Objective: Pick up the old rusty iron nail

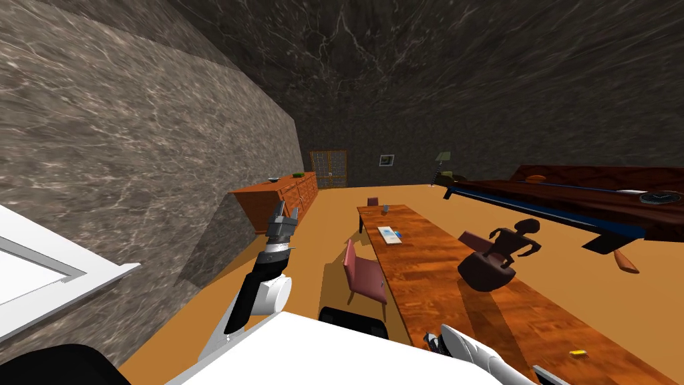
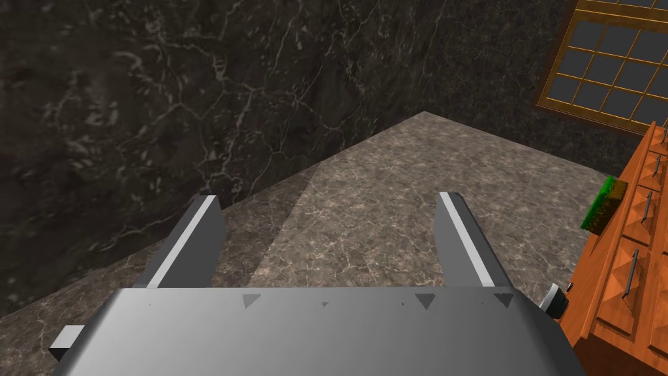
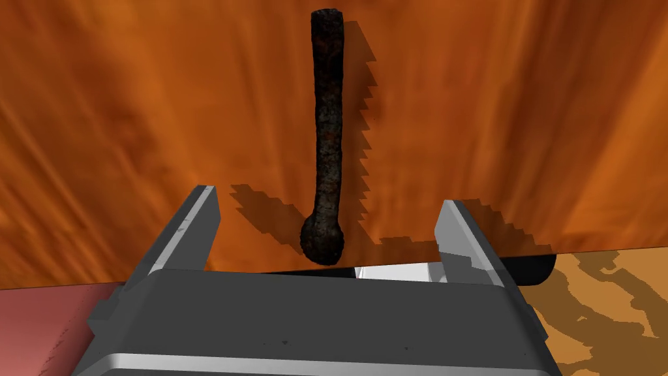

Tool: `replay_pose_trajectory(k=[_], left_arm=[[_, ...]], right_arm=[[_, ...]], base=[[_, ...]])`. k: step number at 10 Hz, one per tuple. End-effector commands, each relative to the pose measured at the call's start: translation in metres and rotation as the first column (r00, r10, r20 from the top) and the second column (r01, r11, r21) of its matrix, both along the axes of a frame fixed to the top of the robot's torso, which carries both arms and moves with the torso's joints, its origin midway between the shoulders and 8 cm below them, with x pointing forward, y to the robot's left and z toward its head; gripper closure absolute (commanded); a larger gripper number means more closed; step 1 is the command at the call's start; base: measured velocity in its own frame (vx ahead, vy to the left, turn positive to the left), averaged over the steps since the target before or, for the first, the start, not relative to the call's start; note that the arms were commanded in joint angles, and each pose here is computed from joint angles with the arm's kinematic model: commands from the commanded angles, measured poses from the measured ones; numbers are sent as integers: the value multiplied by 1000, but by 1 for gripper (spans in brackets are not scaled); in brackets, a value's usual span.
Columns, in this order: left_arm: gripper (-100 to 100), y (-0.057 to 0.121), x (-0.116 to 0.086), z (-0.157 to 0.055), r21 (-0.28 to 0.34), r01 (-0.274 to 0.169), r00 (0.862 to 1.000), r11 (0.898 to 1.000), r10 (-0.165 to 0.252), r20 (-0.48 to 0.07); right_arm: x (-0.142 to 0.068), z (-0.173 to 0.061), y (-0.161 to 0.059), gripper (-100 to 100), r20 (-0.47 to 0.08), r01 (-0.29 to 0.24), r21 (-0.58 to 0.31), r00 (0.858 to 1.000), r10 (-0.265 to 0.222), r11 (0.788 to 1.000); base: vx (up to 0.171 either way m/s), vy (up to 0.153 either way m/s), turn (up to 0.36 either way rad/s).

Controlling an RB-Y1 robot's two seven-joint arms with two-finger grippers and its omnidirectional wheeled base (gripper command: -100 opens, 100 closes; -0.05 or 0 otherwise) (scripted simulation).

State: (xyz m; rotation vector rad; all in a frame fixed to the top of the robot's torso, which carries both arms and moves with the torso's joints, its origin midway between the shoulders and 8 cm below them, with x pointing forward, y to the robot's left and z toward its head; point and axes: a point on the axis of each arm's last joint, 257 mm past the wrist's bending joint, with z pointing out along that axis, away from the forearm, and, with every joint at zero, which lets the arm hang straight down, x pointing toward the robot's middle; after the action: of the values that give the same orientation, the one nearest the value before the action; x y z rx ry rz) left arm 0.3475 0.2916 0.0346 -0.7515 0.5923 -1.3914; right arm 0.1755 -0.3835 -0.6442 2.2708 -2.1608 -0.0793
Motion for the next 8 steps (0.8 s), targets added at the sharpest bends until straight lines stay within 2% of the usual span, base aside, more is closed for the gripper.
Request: replay_pose_trajectory(k=[1, 2, 3, 7, 8], left_arm=[[0, 0, 0, 0, 0, 0, 1000, 1000, 0, 0], [0, 0, 0, 0, 0, 0, 1000, 1000, 0, 0], [0, 0, 0, 0, 0, 0, 1000, 1000, 0, 0], [0, 0, 0, 0, 0, 0, 1000, 1000, 0, 0], [0, 0, 0, 0, 0, 0, 1000, 1000, 0, 0]], right_arm=[[-13, -6, 5, -100, 2, 5, 0, 1000, -5, 1000], [-8, -4, 3, -100, 0, -3, 0, 1000, 3, 1000], [-8, -4, 4, 100, 2, 0, 0, 1000, 0, 1000], [-10, -5, 5, 100, -2, -7, 2, 1000, 7, 1000], [-10, -5, 5, 0, -3, -6, 2, 1000, 6, 1000]], base=[[61, -44, 48], [28, -21, 10], [0, 0, 0], [-1, 0, 3], [0, 0, 0]])
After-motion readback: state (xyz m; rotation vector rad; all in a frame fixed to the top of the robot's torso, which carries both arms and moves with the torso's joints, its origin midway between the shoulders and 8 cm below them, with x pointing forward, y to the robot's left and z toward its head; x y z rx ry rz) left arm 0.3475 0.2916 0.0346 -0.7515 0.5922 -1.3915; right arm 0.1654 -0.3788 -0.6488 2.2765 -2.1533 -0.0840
